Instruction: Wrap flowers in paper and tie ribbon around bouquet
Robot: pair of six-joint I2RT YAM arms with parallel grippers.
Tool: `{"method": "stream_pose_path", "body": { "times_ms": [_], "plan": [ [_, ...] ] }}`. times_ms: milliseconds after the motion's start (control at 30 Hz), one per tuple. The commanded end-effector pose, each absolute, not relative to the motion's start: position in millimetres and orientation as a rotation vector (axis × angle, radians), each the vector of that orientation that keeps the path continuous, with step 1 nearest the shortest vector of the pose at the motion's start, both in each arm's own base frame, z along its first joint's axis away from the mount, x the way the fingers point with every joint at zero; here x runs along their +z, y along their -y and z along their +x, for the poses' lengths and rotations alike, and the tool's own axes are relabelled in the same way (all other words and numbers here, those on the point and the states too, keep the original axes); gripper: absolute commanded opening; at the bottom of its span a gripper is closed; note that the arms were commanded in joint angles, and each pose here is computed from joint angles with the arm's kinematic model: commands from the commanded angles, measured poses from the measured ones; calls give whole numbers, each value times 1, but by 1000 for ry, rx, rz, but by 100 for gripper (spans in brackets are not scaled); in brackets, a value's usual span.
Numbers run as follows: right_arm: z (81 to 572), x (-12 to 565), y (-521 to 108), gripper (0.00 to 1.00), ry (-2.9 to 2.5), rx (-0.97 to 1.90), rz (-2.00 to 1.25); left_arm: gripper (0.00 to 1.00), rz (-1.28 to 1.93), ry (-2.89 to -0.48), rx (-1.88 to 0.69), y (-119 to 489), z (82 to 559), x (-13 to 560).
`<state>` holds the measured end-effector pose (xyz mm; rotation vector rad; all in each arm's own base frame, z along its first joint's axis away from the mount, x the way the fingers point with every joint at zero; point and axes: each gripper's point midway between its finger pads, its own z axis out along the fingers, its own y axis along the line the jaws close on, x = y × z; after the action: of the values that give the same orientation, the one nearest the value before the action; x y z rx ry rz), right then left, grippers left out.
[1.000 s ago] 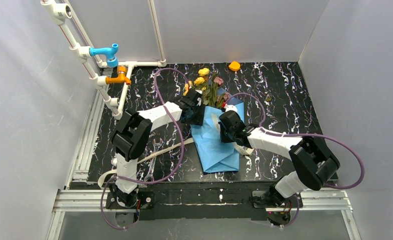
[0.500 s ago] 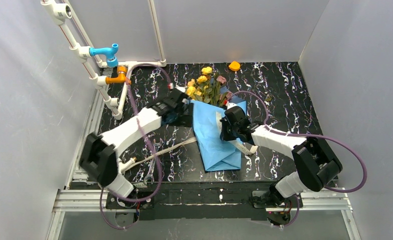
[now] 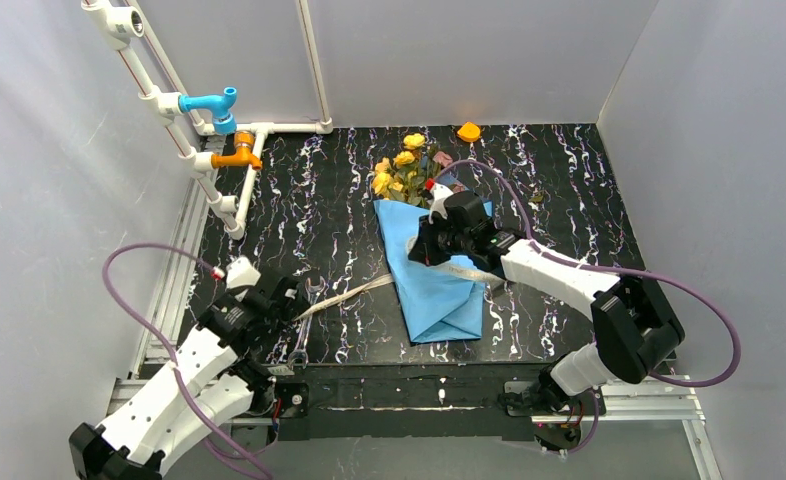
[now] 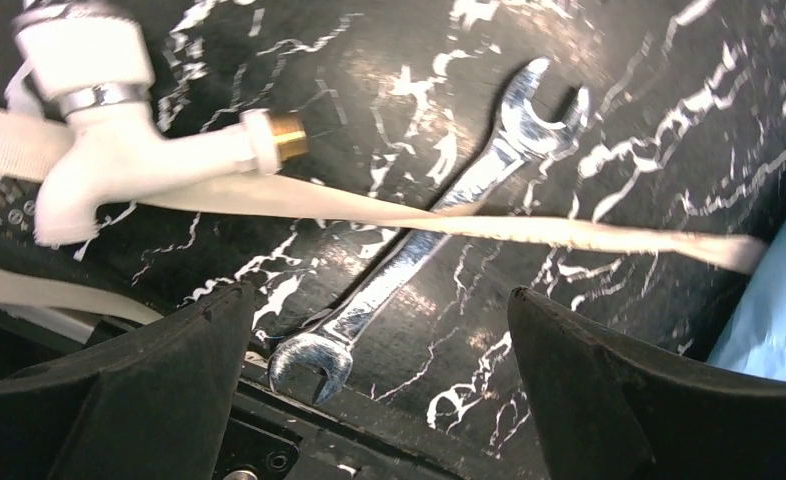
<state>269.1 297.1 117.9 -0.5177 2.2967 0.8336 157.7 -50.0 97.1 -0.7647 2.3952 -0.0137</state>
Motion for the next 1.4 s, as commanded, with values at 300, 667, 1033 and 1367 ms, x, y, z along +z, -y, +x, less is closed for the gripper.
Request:
{"method": "stream_pose_path", "body": {
  "times_ms": [300,667,1033,1367],
  "plan": [
    [255,166,-350,1,-2090,1060,-737,97,-1277,-2219,160,15,155,61],
    [244,166,-364,1,-2058,1131,-798,62,-1414,-2209,107,19,168,14],
    [271,144,-373,1,-2091,1017,-841,0,-1003,-2345,-59,49,216,43],
    [294,93,-360,1,-2270,791,-831,0,-274,-2365,-52,138,267,141]
  ]
}}
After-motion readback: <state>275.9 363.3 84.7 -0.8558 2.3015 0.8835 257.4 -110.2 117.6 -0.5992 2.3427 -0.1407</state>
